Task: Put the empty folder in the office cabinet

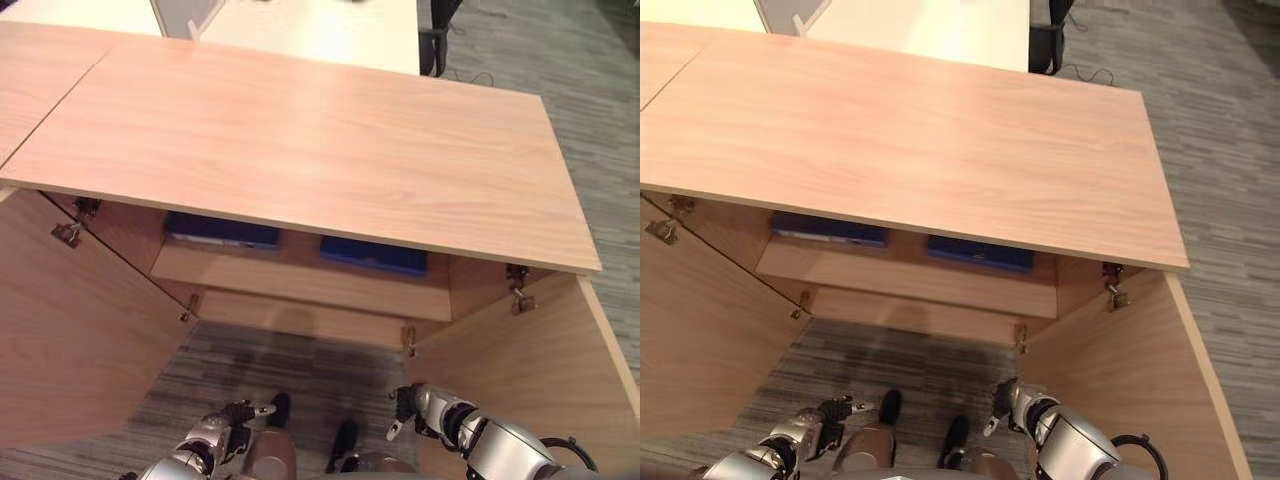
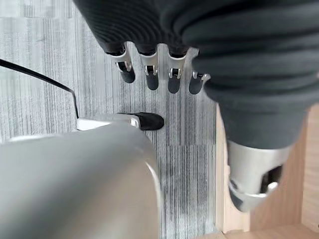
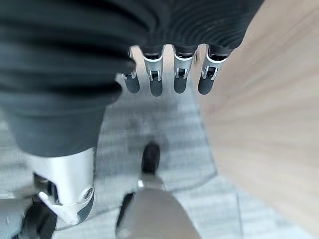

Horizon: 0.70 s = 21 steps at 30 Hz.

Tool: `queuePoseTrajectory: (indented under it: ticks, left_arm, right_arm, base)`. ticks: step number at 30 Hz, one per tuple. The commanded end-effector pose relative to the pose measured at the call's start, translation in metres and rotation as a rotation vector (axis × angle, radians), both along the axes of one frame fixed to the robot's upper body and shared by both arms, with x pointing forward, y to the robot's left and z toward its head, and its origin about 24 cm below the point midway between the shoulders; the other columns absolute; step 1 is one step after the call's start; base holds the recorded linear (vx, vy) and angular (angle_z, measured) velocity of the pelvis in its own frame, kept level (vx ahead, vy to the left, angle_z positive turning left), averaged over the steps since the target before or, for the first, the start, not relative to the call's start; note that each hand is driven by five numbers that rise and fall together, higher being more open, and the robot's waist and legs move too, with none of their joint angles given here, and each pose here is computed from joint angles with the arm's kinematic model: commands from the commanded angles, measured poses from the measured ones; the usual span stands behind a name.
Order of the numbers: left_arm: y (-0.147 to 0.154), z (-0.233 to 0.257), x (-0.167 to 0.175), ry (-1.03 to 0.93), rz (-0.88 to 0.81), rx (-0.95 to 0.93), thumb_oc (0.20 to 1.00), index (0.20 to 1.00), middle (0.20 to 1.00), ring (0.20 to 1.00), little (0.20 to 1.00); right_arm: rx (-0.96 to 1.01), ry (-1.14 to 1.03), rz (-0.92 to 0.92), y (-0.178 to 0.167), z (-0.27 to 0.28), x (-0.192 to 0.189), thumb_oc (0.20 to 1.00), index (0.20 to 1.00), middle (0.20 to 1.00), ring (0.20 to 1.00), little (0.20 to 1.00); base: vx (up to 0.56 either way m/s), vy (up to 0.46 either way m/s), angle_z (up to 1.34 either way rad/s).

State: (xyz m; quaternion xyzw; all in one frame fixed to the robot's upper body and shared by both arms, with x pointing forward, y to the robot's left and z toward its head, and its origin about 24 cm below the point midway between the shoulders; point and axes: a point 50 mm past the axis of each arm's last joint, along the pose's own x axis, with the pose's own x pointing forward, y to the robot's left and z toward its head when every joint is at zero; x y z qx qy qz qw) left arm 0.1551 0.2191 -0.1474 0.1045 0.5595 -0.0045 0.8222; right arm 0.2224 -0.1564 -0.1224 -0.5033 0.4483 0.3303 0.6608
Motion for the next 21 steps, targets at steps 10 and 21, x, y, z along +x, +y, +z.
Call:
queuePoseTrajectory:
  ticks: [10,21]
  left_arm:
    - [-0.014,-0.014,-0.033,0.105,-0.150,0.052,1.000,1.000,1.000,1.000,1.000]
    - [0.004,-0.016,-0.051,0.139,0.039,0.062,1.000,1.000,1.000,1.000,1.000]
  right_arm:
    - [0.136,-0.041,-0.473,-0.034,-0.017,-0.036,1.000,1.000,1.000,1.000,1.000]
    - [0.166,0.024,-1.008,-0.062,-0.040,-0.112,1.000,1.000,1.000,1.000,1.000]
  base:
    - [-0.02,0.186,-0.16]
    - [-0.16,0.194,-0.29]
